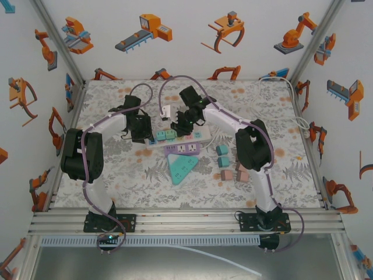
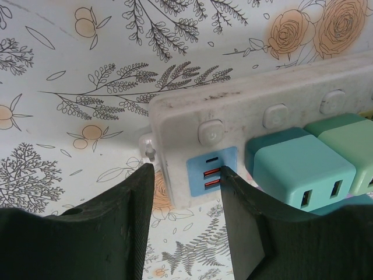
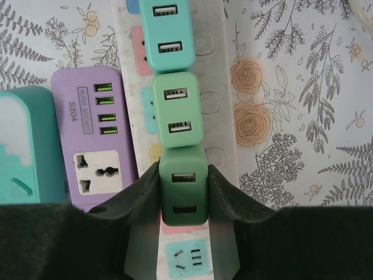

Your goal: Pull the plug off the socket

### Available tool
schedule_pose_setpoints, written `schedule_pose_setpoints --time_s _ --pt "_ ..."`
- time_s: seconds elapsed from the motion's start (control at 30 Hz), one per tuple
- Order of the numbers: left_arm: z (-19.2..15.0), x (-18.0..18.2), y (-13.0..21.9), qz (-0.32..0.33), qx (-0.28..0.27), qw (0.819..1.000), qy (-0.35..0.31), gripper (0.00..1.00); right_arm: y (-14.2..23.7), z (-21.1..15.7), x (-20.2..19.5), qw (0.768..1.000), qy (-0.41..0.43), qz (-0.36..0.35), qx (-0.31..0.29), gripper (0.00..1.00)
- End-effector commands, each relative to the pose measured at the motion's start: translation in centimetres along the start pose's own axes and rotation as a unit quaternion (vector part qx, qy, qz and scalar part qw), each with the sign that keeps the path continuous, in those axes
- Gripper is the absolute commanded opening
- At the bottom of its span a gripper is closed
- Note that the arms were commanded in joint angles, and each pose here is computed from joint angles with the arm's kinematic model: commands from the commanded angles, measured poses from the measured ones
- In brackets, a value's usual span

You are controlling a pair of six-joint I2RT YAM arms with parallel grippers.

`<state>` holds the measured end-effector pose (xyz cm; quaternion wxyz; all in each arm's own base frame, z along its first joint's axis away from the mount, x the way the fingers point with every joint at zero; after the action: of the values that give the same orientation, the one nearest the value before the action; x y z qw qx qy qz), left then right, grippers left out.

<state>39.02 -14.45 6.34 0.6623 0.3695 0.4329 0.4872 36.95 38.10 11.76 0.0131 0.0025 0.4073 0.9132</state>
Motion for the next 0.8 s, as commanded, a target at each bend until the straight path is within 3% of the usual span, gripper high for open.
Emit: schedule_pose_setpoints --time_s 0.0,0.3,0.47,0.6,0.77 --pt "-2.2 2.6 -0.2 0.069 0.043 0.996 -0.021 0.48 4.1 4.6 -0.1 0.997 0.027 -0.031 -0.066 0.15" --pt "-0.3 1.7 3.0 0.057 0.001 0.998 -0.029 0.50 6.3 4.4 0.1 0.995 -0.004 -0.058 -0.077 0.14" --pt "1.0 -0.4 6.2 0.005 -0.048 0.998 -0.043 0.52 9.6 5.3 -0.7 0.984 -0.105 -0.093 -0.111 0.11" --pt "1.4 -3.1 9.2 -0.068 -0.094 0.991 -0.059 0.53 12.4 5.5 -1.6 0.953 -0.233 -0.117 -0.154 0.11" --pt "0.2 -7.3 12.6 -0.187 -0.124 0.969 -0.101 0.59 15.4 3.7 -3.3 0.885 -0.394 -0.132 -0.209 0.13"
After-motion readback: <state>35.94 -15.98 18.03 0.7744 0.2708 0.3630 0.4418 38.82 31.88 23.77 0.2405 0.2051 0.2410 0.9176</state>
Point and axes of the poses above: each hand's point on the last joint's axis, 136 mm out from that joint toward the fingers, its own y axis back along the fingers, its own x axis along the line the jaws close on, z = x × y, the point moved 1 cm from there along y, back along the fingers, and after that the axes turned 7 degrees about -y, right-handed, at the moved point
